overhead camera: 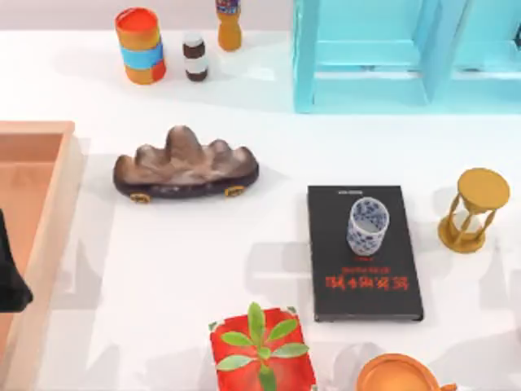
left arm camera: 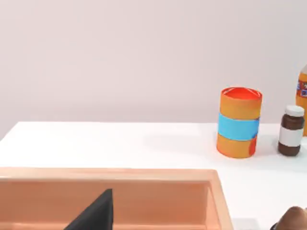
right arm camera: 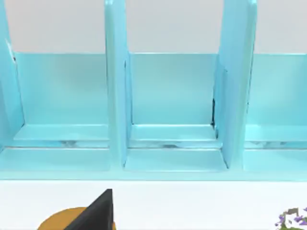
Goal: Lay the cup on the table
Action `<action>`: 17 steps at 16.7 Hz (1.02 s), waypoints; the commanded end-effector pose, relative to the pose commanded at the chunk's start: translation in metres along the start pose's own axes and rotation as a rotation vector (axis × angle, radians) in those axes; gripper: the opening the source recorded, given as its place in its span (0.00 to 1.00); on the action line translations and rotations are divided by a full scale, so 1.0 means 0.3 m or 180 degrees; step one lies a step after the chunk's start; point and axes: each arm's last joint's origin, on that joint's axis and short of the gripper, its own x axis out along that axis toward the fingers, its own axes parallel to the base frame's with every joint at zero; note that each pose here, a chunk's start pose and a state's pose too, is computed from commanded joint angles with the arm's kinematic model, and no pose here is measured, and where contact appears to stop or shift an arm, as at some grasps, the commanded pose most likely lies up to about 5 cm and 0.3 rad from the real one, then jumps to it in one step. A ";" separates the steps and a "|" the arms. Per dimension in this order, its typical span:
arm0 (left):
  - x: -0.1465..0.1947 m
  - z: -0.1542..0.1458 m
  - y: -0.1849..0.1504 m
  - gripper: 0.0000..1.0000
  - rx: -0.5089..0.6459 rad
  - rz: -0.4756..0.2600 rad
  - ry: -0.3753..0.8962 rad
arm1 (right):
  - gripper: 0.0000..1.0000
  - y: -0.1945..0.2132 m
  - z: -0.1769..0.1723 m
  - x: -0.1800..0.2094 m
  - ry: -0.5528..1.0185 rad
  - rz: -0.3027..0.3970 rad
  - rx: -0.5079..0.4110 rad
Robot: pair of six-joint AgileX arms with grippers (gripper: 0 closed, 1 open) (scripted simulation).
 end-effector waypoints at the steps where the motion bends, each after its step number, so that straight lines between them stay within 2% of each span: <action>1: 0.000 0.000 0.000 1.00 0.0000 0.0000 0.0000 | 1.00 0.000 0.000 0.000 0.0000 0.0000 0.0000; 4: 0.000 0.020 -0.003 1.00 -0.0036 -0.0019 0.0044 | 1.00 0.000 0.000 0.000 0.0000 0.0000 0.0000; 7: 0.004 0.102 -0.015 1.00 -0.0181 -0.0096 0.0233 | 1.00 0.000 0.000 0.000 0.0000 0.0000 0.0000; 12: 0.068 0.336 -0.067 1.00 -0.0545 -0.0298 0.0860 | 1.00 0.000 0.000 0.000 0.0000 0.0000 0.0000; 17: 0.256 0.577 -0.209 1.00 -0.0828 -0.0451 0.1772 | 1.00 0.000 0.000 0.000 0.0000 0.0000 0.0000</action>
